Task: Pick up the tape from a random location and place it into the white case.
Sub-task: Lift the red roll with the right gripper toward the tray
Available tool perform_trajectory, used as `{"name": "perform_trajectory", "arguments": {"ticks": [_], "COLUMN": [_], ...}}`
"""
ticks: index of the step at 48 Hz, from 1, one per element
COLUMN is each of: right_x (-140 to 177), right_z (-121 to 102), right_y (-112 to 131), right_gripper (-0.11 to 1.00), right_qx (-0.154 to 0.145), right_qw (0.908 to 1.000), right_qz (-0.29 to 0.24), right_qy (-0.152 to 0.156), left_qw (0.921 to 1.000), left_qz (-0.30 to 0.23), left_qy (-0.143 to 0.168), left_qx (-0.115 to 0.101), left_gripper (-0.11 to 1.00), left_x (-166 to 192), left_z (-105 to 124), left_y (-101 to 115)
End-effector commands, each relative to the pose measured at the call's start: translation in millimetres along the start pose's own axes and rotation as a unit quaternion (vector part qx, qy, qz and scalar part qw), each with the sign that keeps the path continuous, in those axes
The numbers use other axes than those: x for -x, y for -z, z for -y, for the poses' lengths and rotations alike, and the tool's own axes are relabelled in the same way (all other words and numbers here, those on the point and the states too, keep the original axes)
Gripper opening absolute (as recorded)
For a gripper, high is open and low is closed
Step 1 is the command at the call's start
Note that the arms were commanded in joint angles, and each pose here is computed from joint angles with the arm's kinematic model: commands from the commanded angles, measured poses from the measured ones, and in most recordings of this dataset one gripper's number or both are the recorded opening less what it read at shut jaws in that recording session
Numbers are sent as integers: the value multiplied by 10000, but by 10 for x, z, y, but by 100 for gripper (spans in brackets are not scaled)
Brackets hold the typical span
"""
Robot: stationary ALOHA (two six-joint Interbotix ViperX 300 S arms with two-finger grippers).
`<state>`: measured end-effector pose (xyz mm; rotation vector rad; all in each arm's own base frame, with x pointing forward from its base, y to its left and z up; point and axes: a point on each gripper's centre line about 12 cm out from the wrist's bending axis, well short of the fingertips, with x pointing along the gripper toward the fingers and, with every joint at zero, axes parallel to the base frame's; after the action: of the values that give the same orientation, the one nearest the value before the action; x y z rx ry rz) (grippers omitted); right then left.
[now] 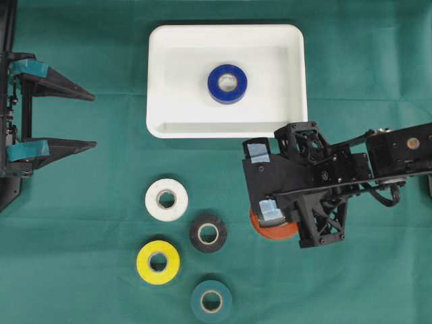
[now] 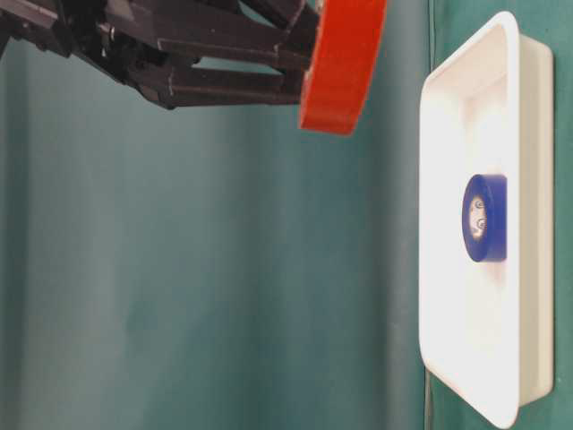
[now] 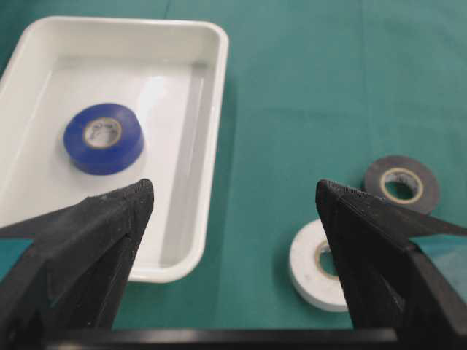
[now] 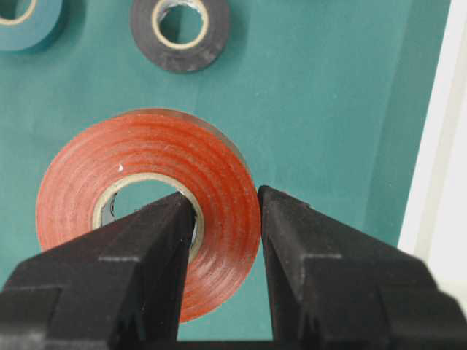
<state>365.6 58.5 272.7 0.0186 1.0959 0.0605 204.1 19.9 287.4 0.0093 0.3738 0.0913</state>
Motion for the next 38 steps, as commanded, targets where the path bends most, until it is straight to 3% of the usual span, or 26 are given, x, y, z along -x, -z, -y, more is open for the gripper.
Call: {"name": "perform_trajectory", "arguments": {"ticks": [1,18,38], "right_x": [169,165,149], "right_z": [-7,96,611], "right_y": [-93,-101,-85], "right_gripper": [29,29,29], "right_qx": [-18,-12,-364], "right_qw": [9996,9994,9965], "right_qz": [291,308,270], "right_qy": [-27,164,702], "left_qw": [10000,10000,10000], "left_qz": [38,38,38], "left_qy": [-6,-6,-8], "left_qx": [10,10,3], "left_gripper": [94,94,94], "left_x": [-6,-6,-6], "left_z": [-4,-4,-4], "left_y": [-35,-35,-35]}}
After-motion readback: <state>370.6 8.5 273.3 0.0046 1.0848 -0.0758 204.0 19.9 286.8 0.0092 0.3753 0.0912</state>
